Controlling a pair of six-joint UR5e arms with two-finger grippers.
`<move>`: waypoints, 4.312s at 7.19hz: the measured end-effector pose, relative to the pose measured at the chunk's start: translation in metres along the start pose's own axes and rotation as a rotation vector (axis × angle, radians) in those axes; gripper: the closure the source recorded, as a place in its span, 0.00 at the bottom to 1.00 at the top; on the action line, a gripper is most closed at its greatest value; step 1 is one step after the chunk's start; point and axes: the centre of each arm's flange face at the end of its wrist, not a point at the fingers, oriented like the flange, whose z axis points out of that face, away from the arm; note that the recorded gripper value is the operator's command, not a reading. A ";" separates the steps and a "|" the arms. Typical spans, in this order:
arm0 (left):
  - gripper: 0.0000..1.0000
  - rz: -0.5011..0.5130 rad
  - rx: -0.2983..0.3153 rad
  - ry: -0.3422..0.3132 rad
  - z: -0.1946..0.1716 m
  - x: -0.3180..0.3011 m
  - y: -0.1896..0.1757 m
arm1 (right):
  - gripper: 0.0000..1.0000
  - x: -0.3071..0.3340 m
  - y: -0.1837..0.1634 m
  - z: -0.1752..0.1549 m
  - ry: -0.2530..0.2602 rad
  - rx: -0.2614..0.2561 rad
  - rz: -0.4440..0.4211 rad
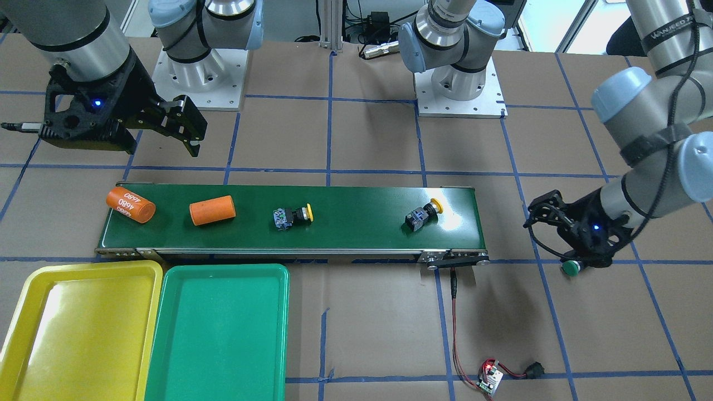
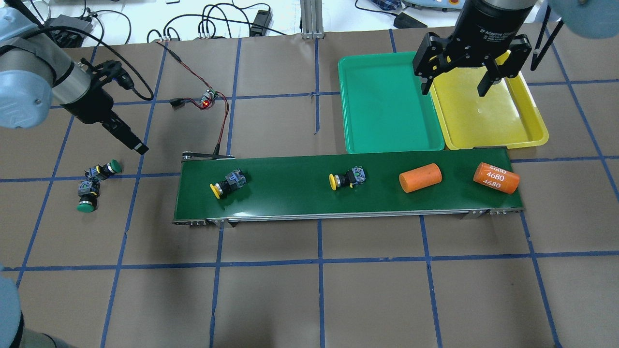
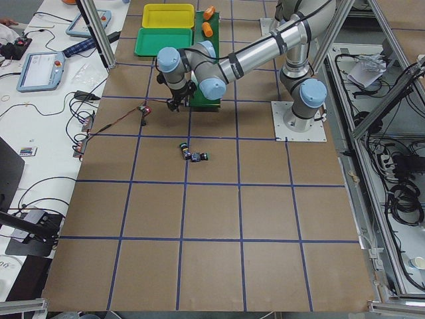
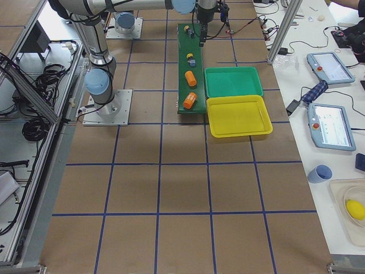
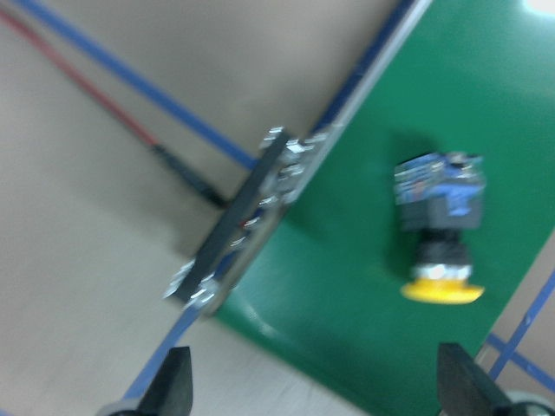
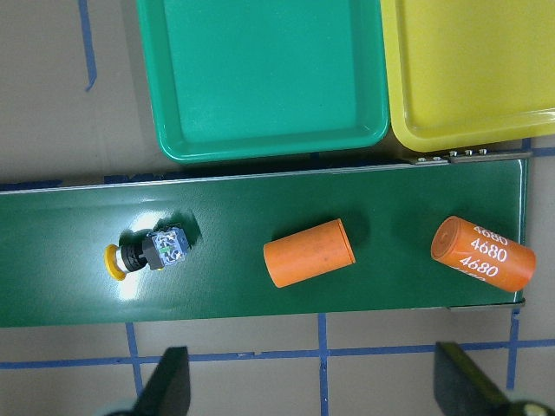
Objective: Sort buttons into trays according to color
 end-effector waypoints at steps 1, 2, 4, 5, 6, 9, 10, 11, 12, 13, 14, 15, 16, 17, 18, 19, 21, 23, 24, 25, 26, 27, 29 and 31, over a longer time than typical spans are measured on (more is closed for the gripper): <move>0.00 0.006 -0.018 -0.003 0.011 -0.031 0.021 | 0.00 0.001 0.000 0.001 0.001 -0.001 0.001; 0.00 0.047 -0.030 0.008 0.026 -0.053 0.040 | 0.00 0.001 -0.001 0.001 0.001 0.000 0.000; 0.00 0.084 -0.064 -0.036 0.049 -0.085 0.062 | 0.00 0.002 -0.001 0.001 0.004 0.001 -0.030; 0.00 0.093 -0.099 -0.064 0.059 -0.095 0.068 | 0.00 0.006 -0.002 0.002 0.020 -0.003 -0.095; 0.00 0.103 -0.118 -0.069 0.068 -0.102 0.073 | 0.00 0.014 -0.002 0.005 0.048 -0.012 -0.182; 0.45 0.099 -0.134 -0.037 0.093 -0.113 0.088 | 0.00 0.037 0.000 0.030 0.069 -0.027 -0.398; 0.71 0.098 -0.136 -0.039 0.097 -0.109 0.087 | 0.00 0.047 0.005 0.037 0.067 -0.032 -0.442; 0.89 0.096 -0.137 -0.050 0.098 -0.103 0.086 | 0.00 0.065 0.010 0.045 0.058 -0.031 -0.478; 1.00 0.088 -0.138 -0.055 0.099 -0.098 0.085 | 0.00 0.090 0.015 0.058 0.046 -0.016 -0.519; 1.00 0.080 -0.139 -0.056 0.099 -0.096 0.085 | 0.00 0.108 0.019 0.073 0.034 0.008 -0.566; 1.00 0.076 -0.140 -0.057 0.096 -0.095 0.085 | 0.00 0.118 0.022 0.089 0.022 0.025 -0.628; 1.00 0.061 -0.139 -0.047 0.087 -0.090 0.083 | 0.00 0.126 0.023 0.106 0.016 0.033 -0.701; 1.00 0.024 -0.132 -0.025 0.072 -0.076 0.073 | 0.00 0.130 0.025 0.120 0.016 0.038 -0.775; 1.00 -0.018 -0.124 -0.005 0.056 -0.051 0.052 | 0.00 0.132 0.028 0.136 0.014 0.034 -0.864; 1.00 -0.050 -0.128 0.008 0.043 -0.020 0.029 | 0.00 0.132 0.033 0.149 0.019 0.031 -0.949; 1.00 -0.079 -0.132 0.012 0.033 0.013 0.008 | 0.00 0.131 0.037 0.158 0.034 0.035 -1.008; 1.00 -0.086 -0.138 0.030 0.037 0.089 -0.030 | 0.00 0.122 0.042 0.168 0.045 0.038 -1.072; 1.00 -0.087 -0.171 0.046 0.060 0.149 -0.049 | 0.00 0.110 0.045 0.179 0.047 0.037 -1.201; 1.00 -0.040 -0.182 0.040 0.069 0.170 -0.060 | 0.00 0.107 0.042 0.185 0.065 0.041 -1.269; 1.00 0.023 -0.177 0.015 0.074 0.188 -0.074 | 0.00 0.101 0.038 0.192 0.081 0.029 -1.332; 1.00 0.106 -0.165 -0.005 0.077 0.199 -0.083 | 0.00 0.088 0.035 0.199 0.092 0.019 -1.391; 0.84 0.197 -0.158 -0.014 0.079 0.204 -0.087 | 0.00 0.072 0.028 0.208 0.102 0.016 -1.462; 0.55 0.317 -0.131 -0.050 0.090 0.204 -0.089 | 0.00 0.053 0.018 0.229 0.136 -0.006 -1.586; 0.00 0.352 -0.110 -0.098 0.096 0.209 -0.081 | 0.00 0.049 0.017 0.237 0.136 -0.020 -1.648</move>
